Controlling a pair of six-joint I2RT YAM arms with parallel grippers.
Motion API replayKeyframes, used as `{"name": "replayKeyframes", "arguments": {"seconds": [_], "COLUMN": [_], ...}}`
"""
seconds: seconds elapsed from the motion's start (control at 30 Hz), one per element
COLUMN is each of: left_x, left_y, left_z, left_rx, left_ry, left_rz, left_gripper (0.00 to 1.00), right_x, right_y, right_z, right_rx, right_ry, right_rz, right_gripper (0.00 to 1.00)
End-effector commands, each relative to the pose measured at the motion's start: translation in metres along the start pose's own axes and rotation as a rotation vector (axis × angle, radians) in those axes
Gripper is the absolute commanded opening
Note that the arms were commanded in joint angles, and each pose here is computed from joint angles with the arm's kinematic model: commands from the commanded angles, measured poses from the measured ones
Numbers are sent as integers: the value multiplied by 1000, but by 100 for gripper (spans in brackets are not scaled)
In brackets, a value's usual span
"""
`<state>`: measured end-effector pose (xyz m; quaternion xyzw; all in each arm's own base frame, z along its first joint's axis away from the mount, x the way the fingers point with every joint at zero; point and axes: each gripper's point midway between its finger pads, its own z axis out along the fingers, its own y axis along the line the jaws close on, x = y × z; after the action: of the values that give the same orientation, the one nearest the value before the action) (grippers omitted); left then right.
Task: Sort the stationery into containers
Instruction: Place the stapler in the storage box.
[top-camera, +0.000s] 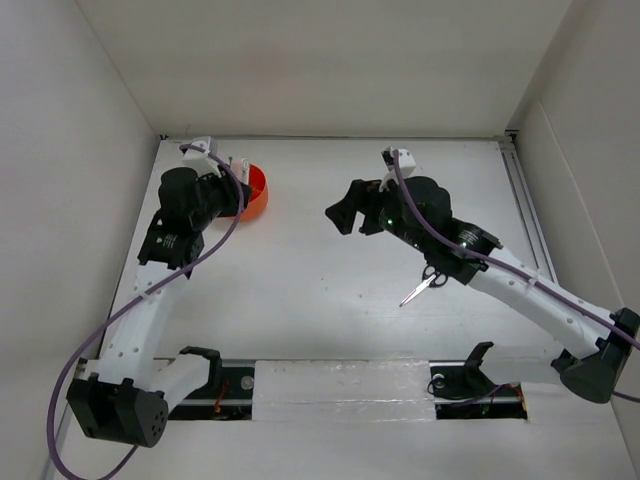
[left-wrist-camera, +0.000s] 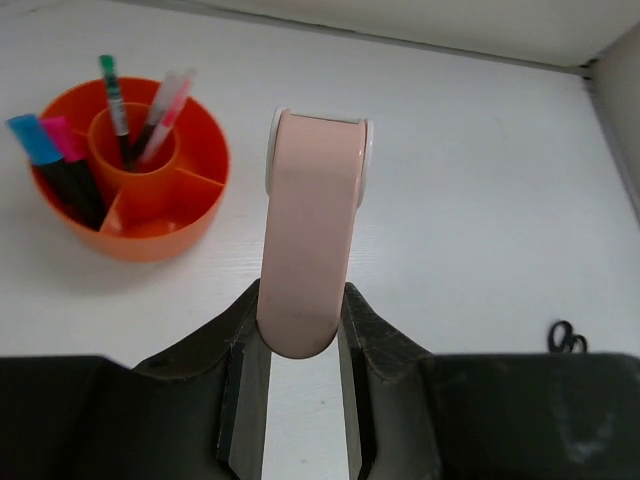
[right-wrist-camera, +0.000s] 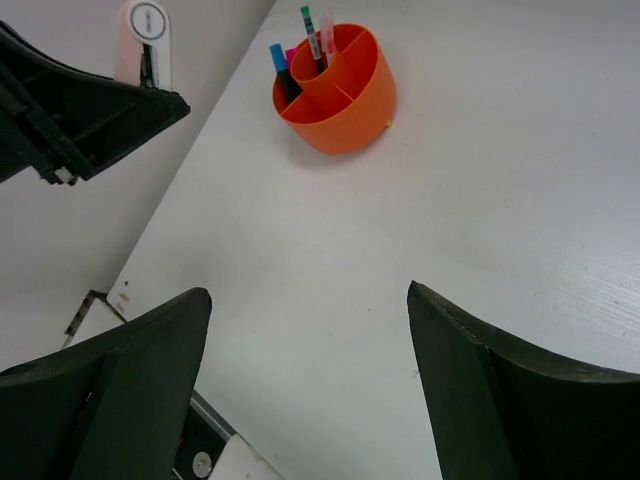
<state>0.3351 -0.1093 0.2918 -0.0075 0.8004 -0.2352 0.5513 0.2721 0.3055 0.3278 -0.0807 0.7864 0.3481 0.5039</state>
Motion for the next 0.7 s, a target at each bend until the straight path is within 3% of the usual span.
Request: {"name": "replayKeyframes", "arguments": {"seconds": [0.0, 0.23, 0.4, 0.67], "left_x": [-22, -28, -33, -3], "left_y": [34, 54, 43, 66], "left_z": [-4, 4, 12, 52], "left_rx": [-209, -290, -188, -252], "left_ry": [-58, -17, 51, 344], "left_rz": [53, 188, 391, 447], "left_gripper": [0, 0, 0, 0], "right_x": [-12, -7, 2, 3], "right_y": [0, -9, -24, -34], "right_z": [-14, -31, -36, -38], "right_rx": [-20, -34, -23, -35], "right_ry": [-43, -45, -31, -24], "right_rz": [-23, -28, -41, -41], "right_gripper": [85, 85, 85, 85]}}
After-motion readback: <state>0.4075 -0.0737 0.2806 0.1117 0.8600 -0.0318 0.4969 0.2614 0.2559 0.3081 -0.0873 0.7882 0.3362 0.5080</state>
